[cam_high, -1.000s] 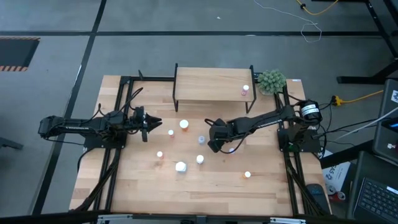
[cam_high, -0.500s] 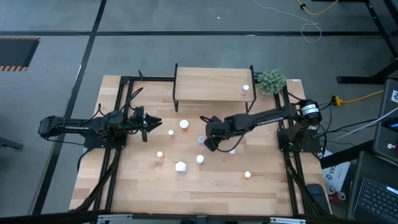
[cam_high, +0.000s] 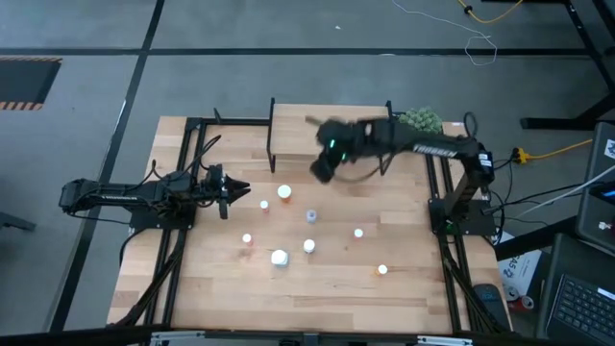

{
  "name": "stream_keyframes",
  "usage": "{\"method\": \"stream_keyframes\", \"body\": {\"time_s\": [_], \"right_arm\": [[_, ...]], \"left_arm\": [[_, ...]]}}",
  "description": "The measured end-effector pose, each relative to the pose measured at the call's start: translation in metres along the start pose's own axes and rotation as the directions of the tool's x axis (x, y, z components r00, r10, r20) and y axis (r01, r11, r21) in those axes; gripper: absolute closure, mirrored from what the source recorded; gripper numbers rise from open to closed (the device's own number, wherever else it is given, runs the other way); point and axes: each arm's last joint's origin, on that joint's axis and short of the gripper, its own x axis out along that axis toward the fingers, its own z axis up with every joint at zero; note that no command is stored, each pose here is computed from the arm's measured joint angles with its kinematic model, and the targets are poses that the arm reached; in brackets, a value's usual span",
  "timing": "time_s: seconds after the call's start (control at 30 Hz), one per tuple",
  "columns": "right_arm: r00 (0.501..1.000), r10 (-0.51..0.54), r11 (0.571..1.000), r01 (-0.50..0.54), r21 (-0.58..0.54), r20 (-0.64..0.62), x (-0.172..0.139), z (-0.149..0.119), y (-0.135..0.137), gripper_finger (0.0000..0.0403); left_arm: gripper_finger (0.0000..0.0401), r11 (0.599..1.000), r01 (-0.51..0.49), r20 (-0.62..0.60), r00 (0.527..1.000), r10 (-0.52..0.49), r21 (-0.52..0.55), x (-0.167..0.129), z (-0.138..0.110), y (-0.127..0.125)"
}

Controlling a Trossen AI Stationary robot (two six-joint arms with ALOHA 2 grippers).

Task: Pick and place medicine bottles onto shelf by color
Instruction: Put the orange pill bottle on the shelf

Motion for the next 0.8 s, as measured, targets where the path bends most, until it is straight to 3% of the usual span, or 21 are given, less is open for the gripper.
{"method": "stream_keyframes", "body": {"time_s": [0.17,0.47,0.8], "right_arm": [[0.999,-0.036,0.997,0.038,0.07,-0.019,-0.003,0.017,-0.04,0.0297],[0.984,-0.045,0.983,0.073,0.166,-0.171,0.055,0.004,-0.096,0.0293],[0.979,-0.047,0.978,0.085,0.189,-0.198,0.072,-0.004,-0.115,0.0292]], "left_arm": [[0.0308,1.0,0.0,-0.001,1.0,0.0,0.0,0.0,0.0,0.0],[0.0308,1.0,0.0,0.0,1.0,0.0,0.0,0.0,0.0,0.0],[0.0308,1.0,-0.002,0.0,1.0,0.002,0.0,0.0,0.0,0.0]]}}
